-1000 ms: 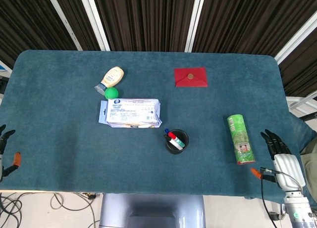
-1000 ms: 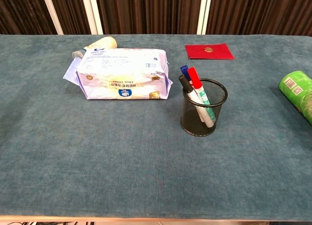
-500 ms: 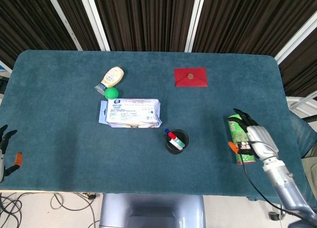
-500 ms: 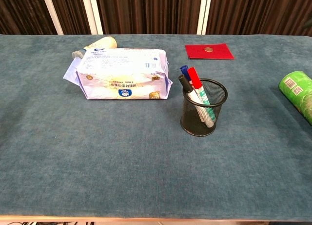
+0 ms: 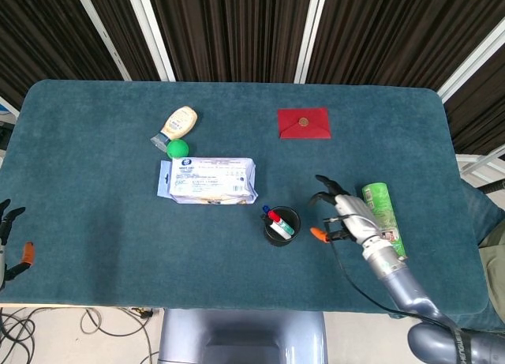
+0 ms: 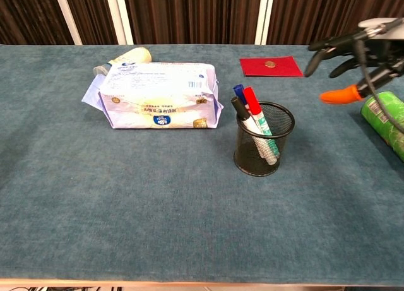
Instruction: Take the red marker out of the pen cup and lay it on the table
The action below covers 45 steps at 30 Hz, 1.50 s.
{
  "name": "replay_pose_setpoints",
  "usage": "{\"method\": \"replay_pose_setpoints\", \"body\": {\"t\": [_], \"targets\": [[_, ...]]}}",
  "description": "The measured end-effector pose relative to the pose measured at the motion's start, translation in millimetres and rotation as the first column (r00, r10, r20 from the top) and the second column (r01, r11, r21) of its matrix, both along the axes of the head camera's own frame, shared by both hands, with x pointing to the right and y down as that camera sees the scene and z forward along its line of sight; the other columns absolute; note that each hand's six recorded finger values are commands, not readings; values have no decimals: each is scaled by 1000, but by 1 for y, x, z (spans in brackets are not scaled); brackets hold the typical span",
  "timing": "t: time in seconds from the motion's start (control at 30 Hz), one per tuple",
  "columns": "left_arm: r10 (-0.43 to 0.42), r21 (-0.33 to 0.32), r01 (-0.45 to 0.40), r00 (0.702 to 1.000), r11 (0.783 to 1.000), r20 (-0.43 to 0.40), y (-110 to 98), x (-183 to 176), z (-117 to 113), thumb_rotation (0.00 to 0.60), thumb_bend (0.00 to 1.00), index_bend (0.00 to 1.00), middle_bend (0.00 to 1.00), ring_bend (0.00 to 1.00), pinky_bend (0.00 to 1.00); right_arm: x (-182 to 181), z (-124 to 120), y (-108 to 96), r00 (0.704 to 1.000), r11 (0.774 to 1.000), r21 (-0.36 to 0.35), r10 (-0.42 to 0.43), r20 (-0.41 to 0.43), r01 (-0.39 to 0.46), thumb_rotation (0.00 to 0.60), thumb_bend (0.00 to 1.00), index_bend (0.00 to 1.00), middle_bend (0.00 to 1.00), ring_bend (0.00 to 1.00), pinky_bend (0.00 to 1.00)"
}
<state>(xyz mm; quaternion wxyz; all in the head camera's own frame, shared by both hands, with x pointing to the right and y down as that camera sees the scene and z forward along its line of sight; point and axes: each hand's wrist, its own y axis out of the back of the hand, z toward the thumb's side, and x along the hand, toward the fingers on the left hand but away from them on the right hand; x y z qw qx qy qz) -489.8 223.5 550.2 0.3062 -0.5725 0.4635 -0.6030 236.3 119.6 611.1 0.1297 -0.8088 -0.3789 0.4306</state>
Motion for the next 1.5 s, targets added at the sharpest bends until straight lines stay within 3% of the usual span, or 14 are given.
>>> {"method": "replay_pose_setpoints", "body": {"t": [0.23,0.73,1.5], "targets": [[-2,-3,2,1000,1000,-2,-1,0,0,600,453,153,29,78,44,-34,4,-5,999,1000,-22,-20,27,21,600,344,419,0,45,162],[-8,-1,8,1000,1000,-5,-1,-1,0,600,453,153,29,78,44,-70,25,-7,999,996,-83,-22,35,25,600,393,432,0,45,162],[-10,-1,10,1000,1000,-7,-2,-2,-1,600,453,152,29,78,44,-77,41,-5,1000,995,-101,-21,11,22,600,395,530,0,45,162]]}}
